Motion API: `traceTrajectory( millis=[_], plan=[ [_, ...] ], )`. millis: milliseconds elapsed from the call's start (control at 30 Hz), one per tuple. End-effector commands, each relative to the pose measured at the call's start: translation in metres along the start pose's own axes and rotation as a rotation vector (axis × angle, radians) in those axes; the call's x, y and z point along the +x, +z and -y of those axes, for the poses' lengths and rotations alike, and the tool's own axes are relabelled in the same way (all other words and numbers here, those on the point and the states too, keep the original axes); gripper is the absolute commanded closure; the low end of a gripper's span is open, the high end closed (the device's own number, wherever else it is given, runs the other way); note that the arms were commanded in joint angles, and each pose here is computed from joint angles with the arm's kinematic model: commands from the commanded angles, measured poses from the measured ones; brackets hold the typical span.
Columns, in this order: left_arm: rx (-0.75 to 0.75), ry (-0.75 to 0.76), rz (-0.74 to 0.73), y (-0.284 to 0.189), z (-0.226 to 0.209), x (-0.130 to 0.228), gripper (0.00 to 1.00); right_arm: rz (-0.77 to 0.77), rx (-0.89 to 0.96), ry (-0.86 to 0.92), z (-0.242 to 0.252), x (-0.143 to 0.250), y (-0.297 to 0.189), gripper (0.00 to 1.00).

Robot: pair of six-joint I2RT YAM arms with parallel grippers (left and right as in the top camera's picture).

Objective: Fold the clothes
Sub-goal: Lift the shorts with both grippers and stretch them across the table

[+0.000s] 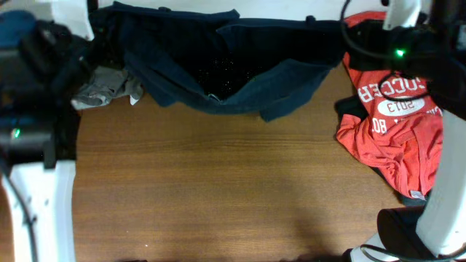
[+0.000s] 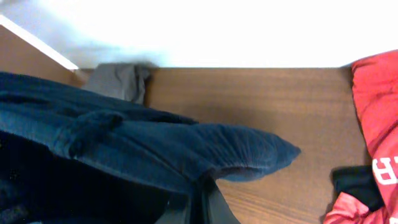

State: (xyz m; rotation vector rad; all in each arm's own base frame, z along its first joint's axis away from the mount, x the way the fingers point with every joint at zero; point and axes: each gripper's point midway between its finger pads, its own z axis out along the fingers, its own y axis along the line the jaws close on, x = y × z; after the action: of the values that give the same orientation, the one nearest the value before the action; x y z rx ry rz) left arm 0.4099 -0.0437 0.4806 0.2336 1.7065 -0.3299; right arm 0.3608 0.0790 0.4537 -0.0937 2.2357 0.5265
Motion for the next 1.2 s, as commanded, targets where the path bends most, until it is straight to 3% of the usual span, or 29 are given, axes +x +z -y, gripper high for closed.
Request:
traceTrajectory(
  millis=[0, 300, 733, 1167],
  plan=[
    [-0.392, -0.006, 0.132, -0.064, -0.065, -0.041, 0.99, 0.121, 0.392, 0.071, 0.082, -0.012, -0.053, 0.96],
    [-0.395, -0.003, 0.066, -0.1, -0.045, -0.028, 0.99, 0.029, 0.398, 0.058, 0.079, 0.014, -0.061, 0.96],
    [-0.398, -0.074, -0.151, -0.044, -0.076, 0.033, 0.99, -0.002, 0.403, 0.022, 0.084, 0.015, -0.053, 0.96],
    [-0.398, -0.058, -0.102, -0.146, -0.019, 0.018, 0.99, 0.218, 0.374, -0.04, 0.032, 0.028, -0.147, 0.96]
  ],
)
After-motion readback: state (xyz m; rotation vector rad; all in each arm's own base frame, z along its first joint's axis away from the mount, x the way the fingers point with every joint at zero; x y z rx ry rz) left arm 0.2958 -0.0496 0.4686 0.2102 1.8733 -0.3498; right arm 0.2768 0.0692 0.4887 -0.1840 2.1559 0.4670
